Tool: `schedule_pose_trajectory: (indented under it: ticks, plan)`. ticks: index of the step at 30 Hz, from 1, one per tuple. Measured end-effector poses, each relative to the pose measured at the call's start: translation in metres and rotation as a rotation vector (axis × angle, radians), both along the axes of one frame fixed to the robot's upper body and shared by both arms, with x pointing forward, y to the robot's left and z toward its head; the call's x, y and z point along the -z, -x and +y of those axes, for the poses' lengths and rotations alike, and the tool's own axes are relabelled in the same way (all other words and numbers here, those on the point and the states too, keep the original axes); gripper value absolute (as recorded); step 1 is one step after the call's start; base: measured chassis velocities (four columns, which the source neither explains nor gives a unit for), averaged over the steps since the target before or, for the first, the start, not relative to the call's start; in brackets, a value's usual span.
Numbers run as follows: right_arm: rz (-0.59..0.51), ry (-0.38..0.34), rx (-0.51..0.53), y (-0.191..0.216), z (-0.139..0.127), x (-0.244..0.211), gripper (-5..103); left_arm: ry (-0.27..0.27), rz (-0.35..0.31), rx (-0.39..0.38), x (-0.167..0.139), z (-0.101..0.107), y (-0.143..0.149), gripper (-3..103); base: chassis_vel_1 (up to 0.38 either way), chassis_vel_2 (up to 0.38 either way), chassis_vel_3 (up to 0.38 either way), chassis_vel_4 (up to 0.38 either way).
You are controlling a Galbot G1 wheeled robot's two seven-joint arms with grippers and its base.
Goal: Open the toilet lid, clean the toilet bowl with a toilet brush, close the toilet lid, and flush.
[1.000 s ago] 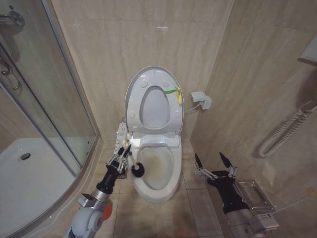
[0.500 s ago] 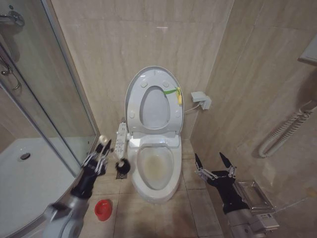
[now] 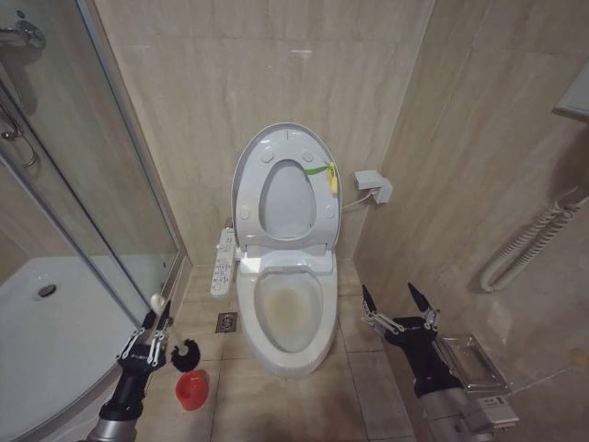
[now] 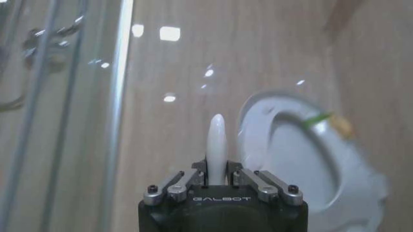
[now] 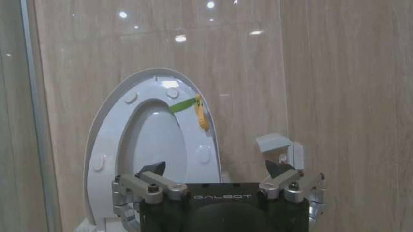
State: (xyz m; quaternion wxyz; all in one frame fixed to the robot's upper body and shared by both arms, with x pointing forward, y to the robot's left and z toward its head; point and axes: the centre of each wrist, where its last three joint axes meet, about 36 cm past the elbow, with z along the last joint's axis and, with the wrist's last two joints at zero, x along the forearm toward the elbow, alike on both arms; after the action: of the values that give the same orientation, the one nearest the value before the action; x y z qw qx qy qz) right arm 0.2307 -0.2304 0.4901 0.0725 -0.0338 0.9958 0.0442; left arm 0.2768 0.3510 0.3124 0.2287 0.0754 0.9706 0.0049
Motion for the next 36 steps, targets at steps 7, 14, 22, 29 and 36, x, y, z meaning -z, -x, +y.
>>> schedule_pose_trajectory:
  ticks: [7,14,22,29,36]
  plan:
    - [0.000,0.000,0.000,0.000,0.000,0.000,100,0.033,0.082,-0.080,0.071,0.038,-0.021,20,0.000,0.000,0.000,0.000]
    - [0.000,0.000,0.000,0.000,0.000,0.000,100,0.072,0.145,-0.104,0.111,0.049,-0.025,20,0.000,0.000,0.000,0.000]
    - [0.000,0.000,0.000,0.000,0.000,0.000,100,0.088,0.209,-0.114,0.140,0.052,-0.032,20,0.000,0.000,0.000,0.000]
    - [0.000,0.000,0.000,0.000,0.000,0.000,100,0.073,0.242,-0.110,0.150,0.060,-0.040,20,0.000,0.000,0.000,0.000]
    - [0.000,0.000,0.000,0.000,0.000,0.000,100,0.073,0.257,-0.095,0.157,0.059,-0.052,20,0.000,0.000,0.000,0.000]
